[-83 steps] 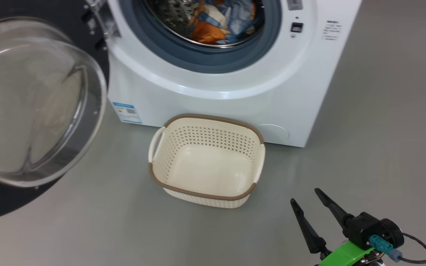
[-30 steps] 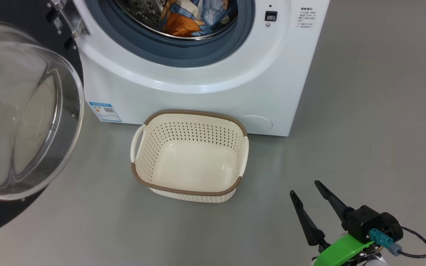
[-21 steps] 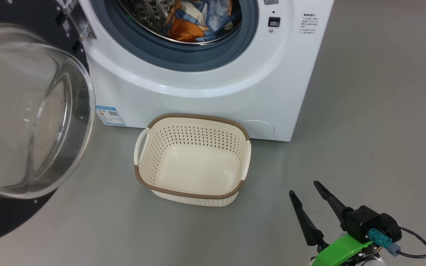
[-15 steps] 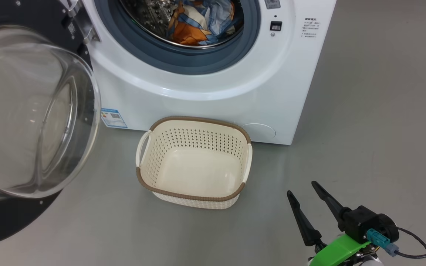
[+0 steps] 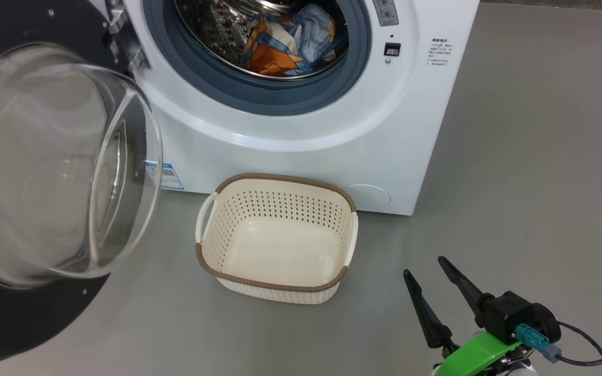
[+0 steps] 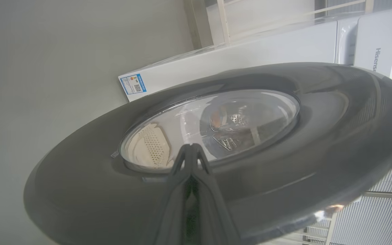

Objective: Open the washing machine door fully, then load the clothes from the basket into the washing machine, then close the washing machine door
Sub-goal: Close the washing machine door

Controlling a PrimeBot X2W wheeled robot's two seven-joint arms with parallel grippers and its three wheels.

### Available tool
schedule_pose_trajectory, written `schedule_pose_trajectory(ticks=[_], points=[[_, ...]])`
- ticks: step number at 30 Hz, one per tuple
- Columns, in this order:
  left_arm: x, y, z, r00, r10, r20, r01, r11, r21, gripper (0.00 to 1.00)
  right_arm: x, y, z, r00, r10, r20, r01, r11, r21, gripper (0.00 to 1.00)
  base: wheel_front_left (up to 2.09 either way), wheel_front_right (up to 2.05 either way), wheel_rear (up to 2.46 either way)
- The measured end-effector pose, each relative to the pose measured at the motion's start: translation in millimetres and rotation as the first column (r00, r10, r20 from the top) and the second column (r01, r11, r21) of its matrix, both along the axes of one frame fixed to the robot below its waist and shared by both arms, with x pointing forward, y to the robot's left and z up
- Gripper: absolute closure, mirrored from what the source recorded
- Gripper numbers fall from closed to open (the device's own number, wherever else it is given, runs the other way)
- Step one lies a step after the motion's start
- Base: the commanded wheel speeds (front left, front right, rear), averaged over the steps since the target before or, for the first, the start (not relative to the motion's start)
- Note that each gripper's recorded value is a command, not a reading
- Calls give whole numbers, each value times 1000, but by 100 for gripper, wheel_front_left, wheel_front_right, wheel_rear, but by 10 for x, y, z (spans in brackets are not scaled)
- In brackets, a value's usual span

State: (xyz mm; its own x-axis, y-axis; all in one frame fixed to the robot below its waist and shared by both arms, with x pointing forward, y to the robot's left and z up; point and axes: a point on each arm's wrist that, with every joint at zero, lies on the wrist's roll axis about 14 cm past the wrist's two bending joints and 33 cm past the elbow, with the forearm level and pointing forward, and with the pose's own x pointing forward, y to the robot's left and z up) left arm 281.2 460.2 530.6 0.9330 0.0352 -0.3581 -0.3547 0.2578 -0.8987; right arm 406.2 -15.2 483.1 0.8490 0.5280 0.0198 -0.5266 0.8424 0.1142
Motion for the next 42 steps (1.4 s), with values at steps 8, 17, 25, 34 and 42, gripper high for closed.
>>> schedule_pose_trajectory(ticks=[8, 17, 25, 34, 42], points=[[33, -292, 8, 994, -100, 50, 101, 995, -17, 100, -23, 7, 23, 1000, -2, 2, 2, 1000, 7, 0, 0, 0, 0], [63, -677, 50, 969, -225, 103, 230, 973, -36, 100, -60, -39, 48, 1000, -16, 5, 16, 1000, 9, 0, 0, 0, 0], [74, -1044, 55, 940, -308, 146, 317, 947, -48, 100, -112, -79, 32, 1000, -29, -3, 29, 1000, 10, 0, 0, 0, 0], [166, -1441, 46, 906, -382, 181, 400, 914, -72, 100, -113, -141, 21, 999, -48, -7, 48, 999, 11, 0, 0, 0, 0], [397, -1831, 2, 870, -419, 258, 462, 876, -136, 100, -96, -276, -45, 996, -89, -27, 90, 996, 11, 0, 0, 0, 0]])
